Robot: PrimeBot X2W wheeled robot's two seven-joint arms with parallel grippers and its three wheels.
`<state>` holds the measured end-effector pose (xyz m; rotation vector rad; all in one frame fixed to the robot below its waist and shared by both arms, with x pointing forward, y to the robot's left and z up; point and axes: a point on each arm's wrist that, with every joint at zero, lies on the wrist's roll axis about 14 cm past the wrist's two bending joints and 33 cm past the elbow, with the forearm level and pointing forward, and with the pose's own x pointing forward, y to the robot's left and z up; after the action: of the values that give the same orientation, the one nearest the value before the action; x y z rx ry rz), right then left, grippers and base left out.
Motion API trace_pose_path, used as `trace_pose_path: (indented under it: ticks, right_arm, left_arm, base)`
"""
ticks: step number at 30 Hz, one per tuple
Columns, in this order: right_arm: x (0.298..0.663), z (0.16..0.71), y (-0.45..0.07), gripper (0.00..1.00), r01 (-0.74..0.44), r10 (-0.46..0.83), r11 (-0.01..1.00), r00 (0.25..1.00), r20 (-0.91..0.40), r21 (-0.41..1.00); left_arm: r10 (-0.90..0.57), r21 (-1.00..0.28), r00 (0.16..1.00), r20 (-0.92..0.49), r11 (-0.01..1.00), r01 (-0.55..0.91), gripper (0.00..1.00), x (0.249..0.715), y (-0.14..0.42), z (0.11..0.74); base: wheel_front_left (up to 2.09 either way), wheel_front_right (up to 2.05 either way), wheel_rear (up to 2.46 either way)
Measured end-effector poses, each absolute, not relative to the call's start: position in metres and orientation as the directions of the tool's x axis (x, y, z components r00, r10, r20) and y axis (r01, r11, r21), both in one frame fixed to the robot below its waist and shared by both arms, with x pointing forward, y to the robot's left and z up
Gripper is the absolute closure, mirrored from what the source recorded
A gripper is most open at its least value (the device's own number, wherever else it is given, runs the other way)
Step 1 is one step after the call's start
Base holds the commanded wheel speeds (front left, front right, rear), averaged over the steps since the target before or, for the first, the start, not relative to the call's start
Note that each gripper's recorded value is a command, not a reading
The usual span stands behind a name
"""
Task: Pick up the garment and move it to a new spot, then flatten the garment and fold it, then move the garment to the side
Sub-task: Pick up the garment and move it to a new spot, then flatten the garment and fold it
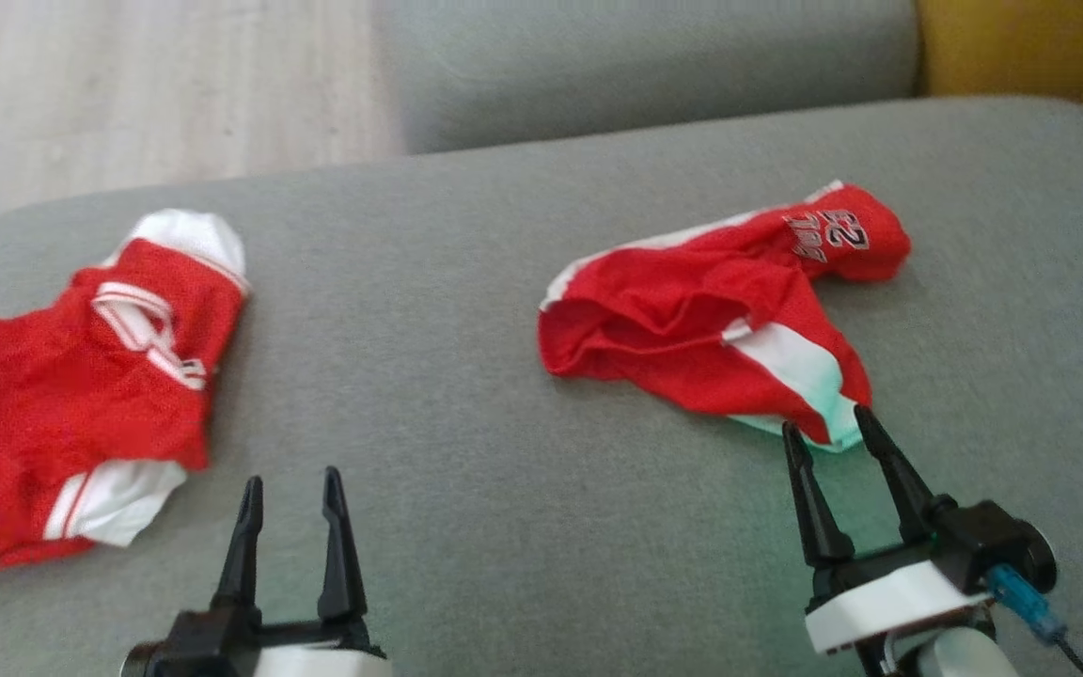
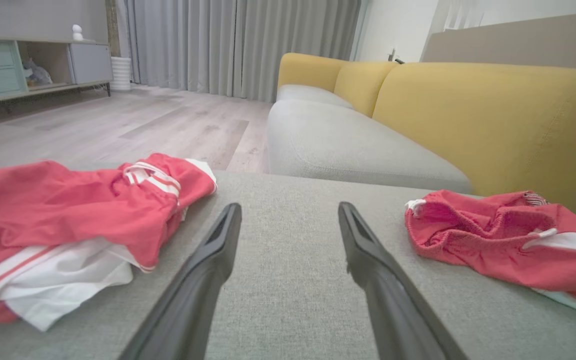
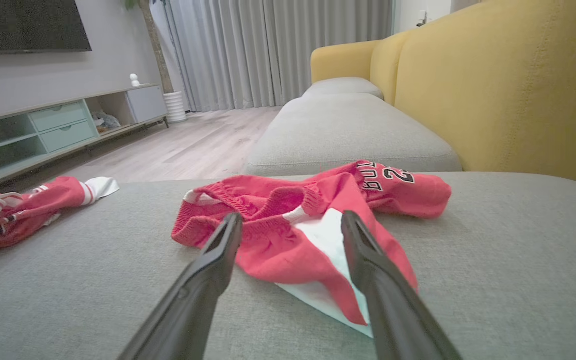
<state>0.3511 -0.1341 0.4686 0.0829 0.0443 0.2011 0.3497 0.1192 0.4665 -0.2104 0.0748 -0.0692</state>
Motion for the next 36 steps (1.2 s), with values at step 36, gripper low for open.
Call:
trace_pose_path:
  ticks: [36]
  right_arm:
    - [0.331,0.469,-0.137,0.00,-0.185,0.187,0.980,0.982,-0.032,0.071]
  left_arm:
    - [-0.101,-0.103,0.993,0.067,0.989,0.108,0.00,0.328,0.114,0.505]
  base:
    - [0.00,0.00,0.00]
